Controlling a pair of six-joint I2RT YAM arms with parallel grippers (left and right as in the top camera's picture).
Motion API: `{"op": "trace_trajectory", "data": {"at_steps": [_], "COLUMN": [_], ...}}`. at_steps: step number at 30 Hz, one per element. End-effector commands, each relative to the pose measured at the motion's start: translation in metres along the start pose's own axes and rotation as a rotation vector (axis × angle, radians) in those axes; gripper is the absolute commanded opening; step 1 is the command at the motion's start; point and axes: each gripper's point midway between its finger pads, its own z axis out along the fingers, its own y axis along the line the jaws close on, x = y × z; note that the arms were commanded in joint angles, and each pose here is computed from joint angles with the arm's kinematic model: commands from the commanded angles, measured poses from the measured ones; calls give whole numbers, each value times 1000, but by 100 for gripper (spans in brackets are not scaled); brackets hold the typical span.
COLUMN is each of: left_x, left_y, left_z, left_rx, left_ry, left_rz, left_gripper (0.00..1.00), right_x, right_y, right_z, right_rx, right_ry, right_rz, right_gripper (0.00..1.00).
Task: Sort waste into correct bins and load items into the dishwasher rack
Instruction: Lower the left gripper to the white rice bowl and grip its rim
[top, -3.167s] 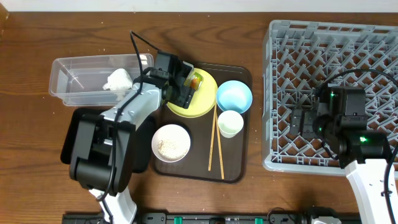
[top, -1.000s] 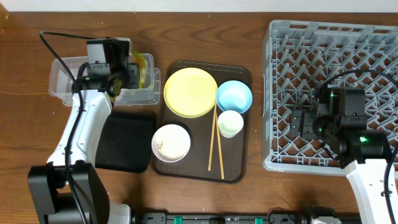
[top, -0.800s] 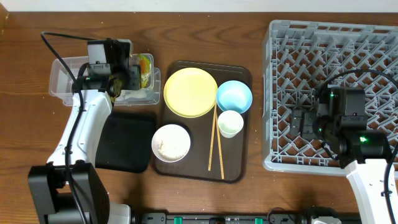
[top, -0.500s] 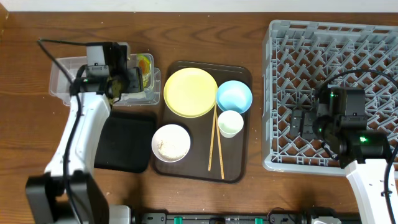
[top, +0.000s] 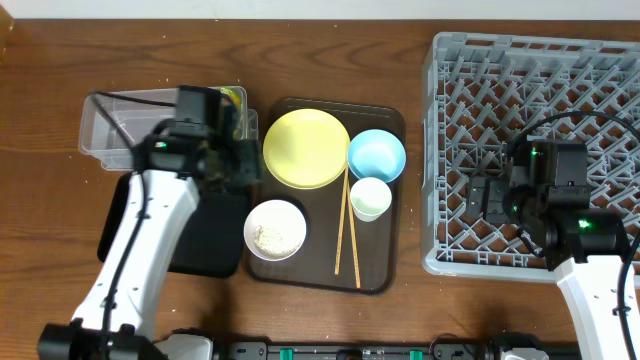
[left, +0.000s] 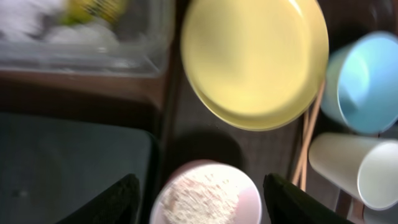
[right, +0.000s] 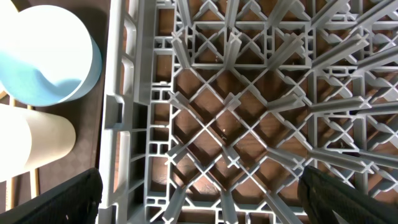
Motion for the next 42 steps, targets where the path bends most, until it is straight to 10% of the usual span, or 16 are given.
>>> {"op": "trace_trajectory", "data": {"at_steps": [1,17,25,42], "left_x": [12,103,107,120], "left_y": [-20,-57,-62,-60], "left_z": [13,92,103,105], "left_rx": [9,-110,-111,-133], "left_ry": [57,433,442,461], "left_rz": [19,66,87,118], "left_gripper": [66,54,21,19], "right_x": [-8,-6,-6,-6], "right_y": [4,4,4,4], "right_z": [-7,-7,-7,-7], "right_rx": [-12,-12,-12,-12], "right_ry": [-29,-25,-25,-24], "right_rz": [-13,-13,-13,-14], "right_gripper": [99,99,99,99]}}
